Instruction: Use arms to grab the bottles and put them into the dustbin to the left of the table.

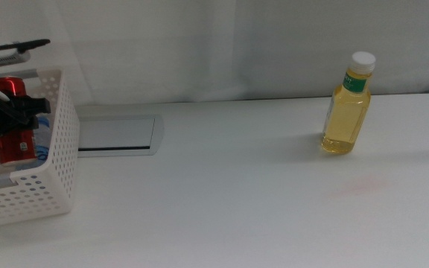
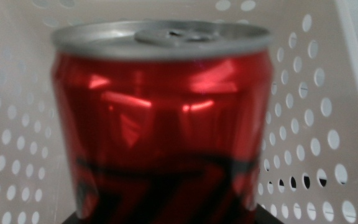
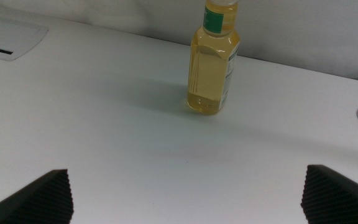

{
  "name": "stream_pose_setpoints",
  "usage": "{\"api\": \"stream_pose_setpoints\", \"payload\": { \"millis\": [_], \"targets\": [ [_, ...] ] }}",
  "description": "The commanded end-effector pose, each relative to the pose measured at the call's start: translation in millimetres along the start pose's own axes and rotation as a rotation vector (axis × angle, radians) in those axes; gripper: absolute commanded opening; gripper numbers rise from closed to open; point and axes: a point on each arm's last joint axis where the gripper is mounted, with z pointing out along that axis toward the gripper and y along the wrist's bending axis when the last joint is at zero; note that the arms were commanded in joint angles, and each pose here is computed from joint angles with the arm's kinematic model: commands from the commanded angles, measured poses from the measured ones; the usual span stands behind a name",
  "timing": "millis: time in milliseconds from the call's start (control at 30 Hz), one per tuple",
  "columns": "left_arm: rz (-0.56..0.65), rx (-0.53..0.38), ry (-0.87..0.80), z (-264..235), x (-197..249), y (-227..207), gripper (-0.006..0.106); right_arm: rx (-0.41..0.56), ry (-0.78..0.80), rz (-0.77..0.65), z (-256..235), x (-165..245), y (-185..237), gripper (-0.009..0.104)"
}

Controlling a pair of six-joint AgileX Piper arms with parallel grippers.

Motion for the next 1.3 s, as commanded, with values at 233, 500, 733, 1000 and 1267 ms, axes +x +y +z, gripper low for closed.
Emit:
{"api": "stream_pose_setpoints", "payload": {
  "millis": [233, 500, 733, 1000, 1267],
  "targets": [
    [-0.014, 0.002, -0.035, 4.8, -4.0, 0.5, 0.01, 0.008, -0.008, -0.005, -1.8, -1.1, -0.9, 0.103],
    [-0.023, 0.003, -0.045, 4.4, -5.4, 0.4, 0.093, 0.009, -0.01, -0.005, -1.8, -1.3, -0.9, 0.103],
    [-0.033, 0.006, -0.093, -12.9, -11.8, 0.2, 0.093, 0.009, -0.012, -0.005, -1.8, -1.5, -0.9, 0.103],
    [-0.028, 0.02, -0.274, -81.0, -26.0, -1.2, 0.093, 0.009, -0.016, -0.005, -1.8, -1.8, -0.9, 0.103],
    [0.098, 0.121, -0.492, -177.5, -19.7, -38.5, 0.093, 0.009, -0.024, -0.005, -1.8, -2.6, -0.9, 0.103]
  ]
}}
